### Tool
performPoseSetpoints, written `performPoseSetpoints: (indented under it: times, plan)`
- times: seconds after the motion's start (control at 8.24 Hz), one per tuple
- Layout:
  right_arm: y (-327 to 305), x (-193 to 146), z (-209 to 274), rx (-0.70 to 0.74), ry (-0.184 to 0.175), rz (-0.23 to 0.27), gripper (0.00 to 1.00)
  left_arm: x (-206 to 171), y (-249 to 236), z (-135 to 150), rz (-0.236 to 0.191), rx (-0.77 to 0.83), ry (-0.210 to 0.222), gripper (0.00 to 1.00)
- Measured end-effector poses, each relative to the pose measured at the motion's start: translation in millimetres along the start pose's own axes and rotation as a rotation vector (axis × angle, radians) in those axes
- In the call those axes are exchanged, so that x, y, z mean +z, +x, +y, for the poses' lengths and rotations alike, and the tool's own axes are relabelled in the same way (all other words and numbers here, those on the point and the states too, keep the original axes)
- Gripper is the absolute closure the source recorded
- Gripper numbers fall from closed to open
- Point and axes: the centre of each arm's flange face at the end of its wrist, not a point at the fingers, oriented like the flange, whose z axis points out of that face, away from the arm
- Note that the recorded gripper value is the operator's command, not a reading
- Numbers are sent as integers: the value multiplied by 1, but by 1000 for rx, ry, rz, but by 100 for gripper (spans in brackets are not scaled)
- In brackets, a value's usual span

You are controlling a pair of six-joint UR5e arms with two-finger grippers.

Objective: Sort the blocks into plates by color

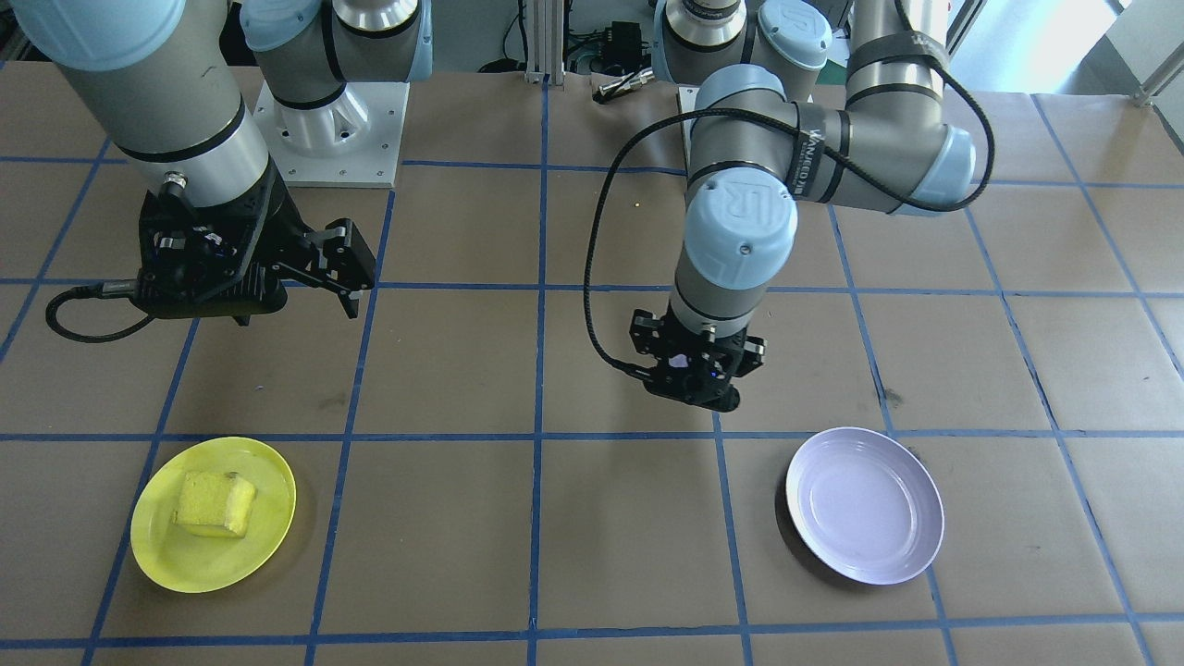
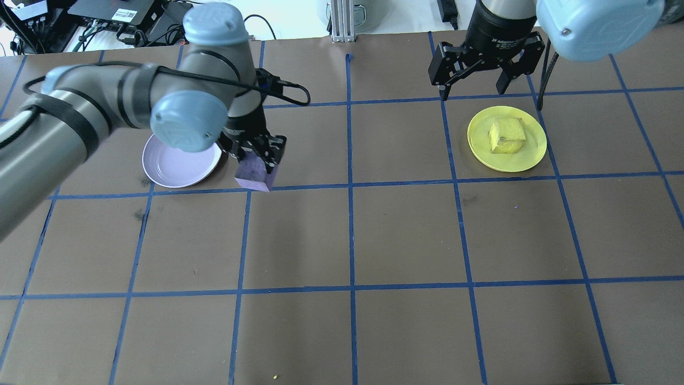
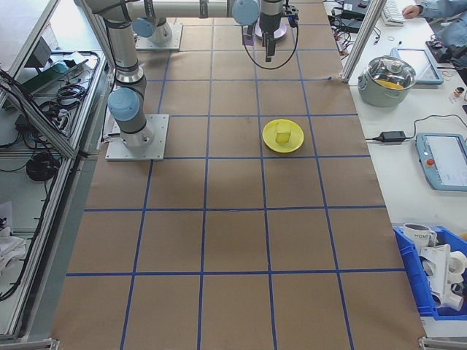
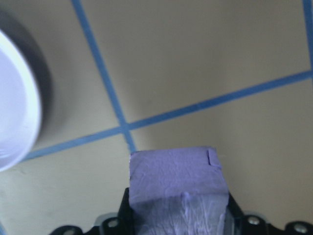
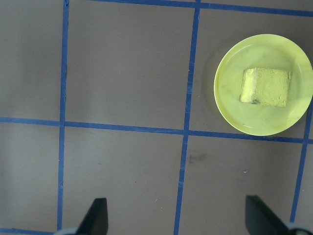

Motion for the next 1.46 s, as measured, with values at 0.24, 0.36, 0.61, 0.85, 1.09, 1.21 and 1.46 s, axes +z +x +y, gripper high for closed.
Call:
performPoseSetpoints:
  times: [0.24, 0.36, 0.61, 0.85, 1.09, 1.21, 1.46]
  plan:
    - [0, 0, 0, 0, 0, 0, 0, -27, -113, -22, -45, -25, 43, 100]
    - [0, 0, 0, 0, -1, 0, 0, -26, -160, -27, -54, -38, 49, 100]
    - [0, 0, 1, 0, -3, 0, 0, -6, -214, -41, -70, -44, 79, 100]
    - [0, -1, 1, 0, -3, 0, 0, 25, -240, -58, -75, -58, 94, 86]
    - [0, -1, 0, 0, -3, 0, 0, 40, -247, -65, -76, -63, 98, 0]
    - [0, -1, 0, 0, -3, 0, 0, 42, -248, -67, -73, -64, 99, 0]
    - [0, -1, 0, 0, -4, 0, 0, 36, -243, -67, -57, -61, 120, 0]
